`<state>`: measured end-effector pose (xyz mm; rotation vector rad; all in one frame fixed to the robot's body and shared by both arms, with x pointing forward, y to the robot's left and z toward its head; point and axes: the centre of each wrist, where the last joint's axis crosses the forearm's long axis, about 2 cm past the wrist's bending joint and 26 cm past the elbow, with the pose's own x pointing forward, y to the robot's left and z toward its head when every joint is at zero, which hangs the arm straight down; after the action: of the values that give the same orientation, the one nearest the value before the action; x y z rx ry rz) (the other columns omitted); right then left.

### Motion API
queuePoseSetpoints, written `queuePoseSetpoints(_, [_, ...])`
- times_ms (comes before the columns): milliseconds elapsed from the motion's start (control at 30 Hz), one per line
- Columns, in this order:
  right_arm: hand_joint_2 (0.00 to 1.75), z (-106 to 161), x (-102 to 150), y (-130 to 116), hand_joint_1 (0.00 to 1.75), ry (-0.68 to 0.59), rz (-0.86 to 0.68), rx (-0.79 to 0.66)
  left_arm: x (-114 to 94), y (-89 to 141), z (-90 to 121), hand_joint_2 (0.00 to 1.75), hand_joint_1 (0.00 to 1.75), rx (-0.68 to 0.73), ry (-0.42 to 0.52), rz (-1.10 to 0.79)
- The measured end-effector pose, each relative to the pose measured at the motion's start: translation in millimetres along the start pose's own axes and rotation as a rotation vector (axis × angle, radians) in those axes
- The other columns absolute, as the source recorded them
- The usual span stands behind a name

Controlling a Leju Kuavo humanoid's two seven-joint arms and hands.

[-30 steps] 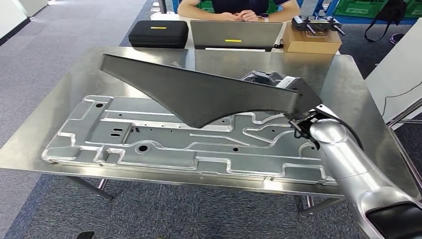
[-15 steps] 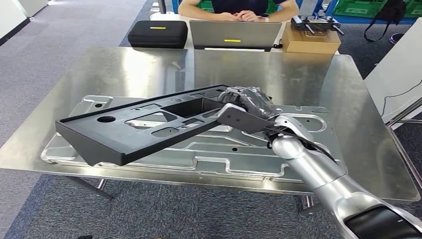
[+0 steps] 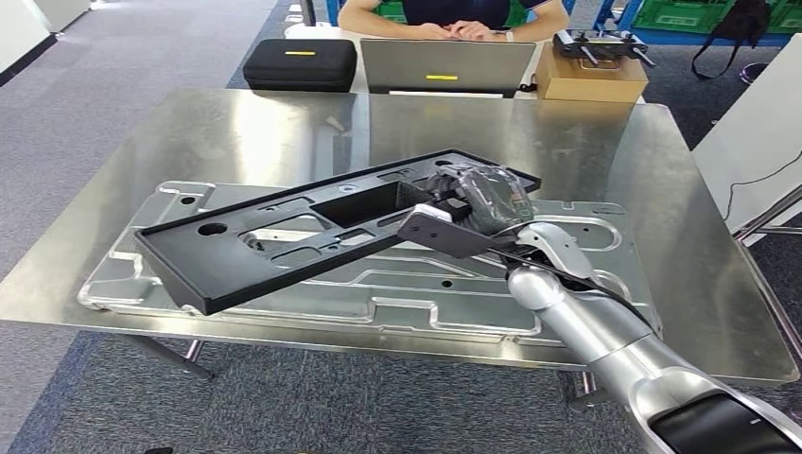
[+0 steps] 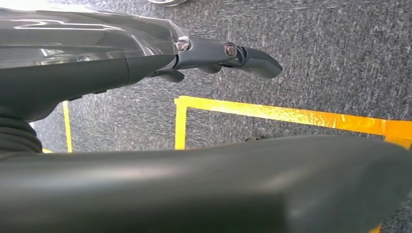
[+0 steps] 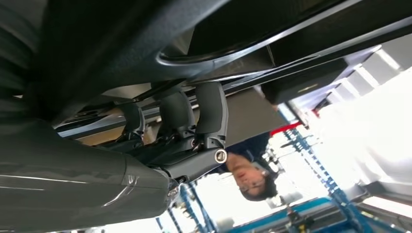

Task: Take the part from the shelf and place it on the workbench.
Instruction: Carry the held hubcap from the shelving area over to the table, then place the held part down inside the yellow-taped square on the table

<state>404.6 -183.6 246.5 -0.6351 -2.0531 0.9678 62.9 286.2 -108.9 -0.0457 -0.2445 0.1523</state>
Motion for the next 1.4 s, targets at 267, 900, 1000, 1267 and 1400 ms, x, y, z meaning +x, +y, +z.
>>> queuePoseSetpoints(267, [1.75,6.0,-28.0,-20.9,1.75,0.118,0.076,-0.126,1.4,-0.1,-0.1,1.75,0.00,0.009,0.007,-0.023])
queuePoseSetpoints(900, [1.75,34.2,-55.9,-19.2,1.75,0.213,0.356,-0.034,-4.3,1.5,0.5,1.75,0.00,0.010,0.004,-0.014])
queuePoseSetpoints(1000, [1.75,33.1,-45.5,-8.2,1.75,0.202,0.370,-0.003,-4.6,1.8,0.5,1.75,0.00,0.009,0.002,-0.015])
queuePoseSetpoints(1267, [1.75,29.1,-37.5,-3.3,1.75,0.206,0.384,-0.001,-1.4,1.2,0.2,1.75,0.00,0.005,-0.005,-0.035])
queuePoseSetpoints(1400, [1.75,29.1,-42.3,-8.8,1.75,0.216,0.392,-0.009,2.8,0.1,-0.3,1.75,0.00,0.007,-0.002,-0.051])
